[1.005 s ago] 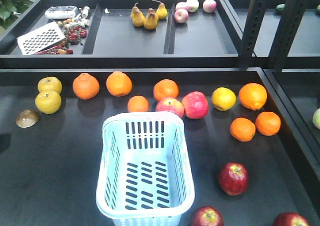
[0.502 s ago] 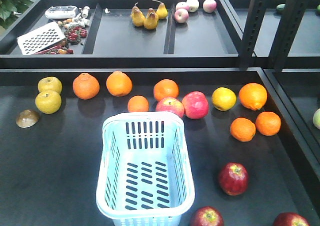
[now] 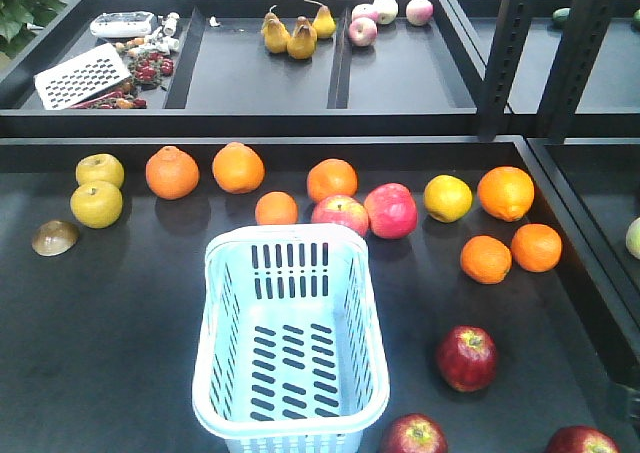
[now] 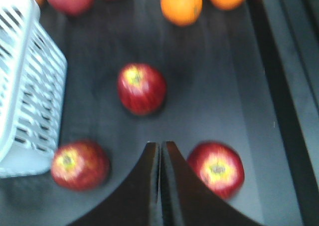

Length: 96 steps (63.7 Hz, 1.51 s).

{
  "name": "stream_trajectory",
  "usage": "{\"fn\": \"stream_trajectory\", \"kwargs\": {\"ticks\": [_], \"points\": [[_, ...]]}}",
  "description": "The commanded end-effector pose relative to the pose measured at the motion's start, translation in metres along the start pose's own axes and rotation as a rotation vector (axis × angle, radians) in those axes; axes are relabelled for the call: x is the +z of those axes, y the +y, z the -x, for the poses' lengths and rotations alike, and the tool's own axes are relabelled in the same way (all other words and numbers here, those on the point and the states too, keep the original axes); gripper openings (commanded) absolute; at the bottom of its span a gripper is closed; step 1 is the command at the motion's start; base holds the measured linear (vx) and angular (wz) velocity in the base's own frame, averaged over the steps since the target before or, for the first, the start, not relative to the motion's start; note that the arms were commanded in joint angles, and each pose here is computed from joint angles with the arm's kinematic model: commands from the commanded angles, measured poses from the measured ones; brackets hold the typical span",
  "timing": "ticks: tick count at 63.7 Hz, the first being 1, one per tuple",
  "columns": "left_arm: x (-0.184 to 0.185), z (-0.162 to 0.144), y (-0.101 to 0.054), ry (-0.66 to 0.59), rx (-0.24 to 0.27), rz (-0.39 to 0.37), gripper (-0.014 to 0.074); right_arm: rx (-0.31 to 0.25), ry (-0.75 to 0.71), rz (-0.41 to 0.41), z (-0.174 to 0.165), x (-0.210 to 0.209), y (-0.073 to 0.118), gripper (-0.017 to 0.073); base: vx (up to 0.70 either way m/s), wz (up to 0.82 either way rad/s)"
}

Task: Pick three apples into basket with both arms
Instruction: 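Lower the right gripper onto the nearest red apple and close it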

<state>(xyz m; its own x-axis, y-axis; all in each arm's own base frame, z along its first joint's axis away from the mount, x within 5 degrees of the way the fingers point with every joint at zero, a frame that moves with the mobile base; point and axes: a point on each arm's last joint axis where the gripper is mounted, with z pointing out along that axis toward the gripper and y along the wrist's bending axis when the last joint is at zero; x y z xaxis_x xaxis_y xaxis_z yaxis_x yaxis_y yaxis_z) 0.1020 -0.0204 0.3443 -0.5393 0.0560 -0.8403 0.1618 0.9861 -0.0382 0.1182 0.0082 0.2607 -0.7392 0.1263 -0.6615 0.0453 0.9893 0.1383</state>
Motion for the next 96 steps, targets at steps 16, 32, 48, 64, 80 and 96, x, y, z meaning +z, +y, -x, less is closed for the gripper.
{"fn": "stream_trajectory", "kwargs": {"ticks": [16,32,48,64,80,96], "points": [[-0.005,0.012,0.0,-0.085,-0.009,-0.004,0.059,-0.075,0.069,-0.009,0.014,0.019,0.001,0.015,0.0,0.0],[-0.005,0.012,0.0,-0.085,-0.009,-0.004,0.059,-0.215,0.055,0.015,0.016,0.02,0.002,0.0579,0.0,0.0],[-0.005,0.012,0.0,-0.085,-0.009,-0.004,0.059,-0.432,0.011,0.2,0.018,0.024,0.019,0.0725,0.0,0.0],[-0.005,0.012,0.0,-0.085,-0.009,-0.004,0.059,-0.513,0.05,0.393,0.022,0.055,0.034,0.0706,0.0,0.0],[-0.005,0.012,0.0,-0.085,-0.009,-0.004,0.059,-0.69,0.154,0.447,0.009,0.101,0.061,0.0705,0.0,0.0],[-0.005,0.012,0.0,-0.085,-0.009,-0.004,0.059,-0.766,0.206,0.407,-0.01,0.138,0.087,0.0705,0.0,0.0]]}}
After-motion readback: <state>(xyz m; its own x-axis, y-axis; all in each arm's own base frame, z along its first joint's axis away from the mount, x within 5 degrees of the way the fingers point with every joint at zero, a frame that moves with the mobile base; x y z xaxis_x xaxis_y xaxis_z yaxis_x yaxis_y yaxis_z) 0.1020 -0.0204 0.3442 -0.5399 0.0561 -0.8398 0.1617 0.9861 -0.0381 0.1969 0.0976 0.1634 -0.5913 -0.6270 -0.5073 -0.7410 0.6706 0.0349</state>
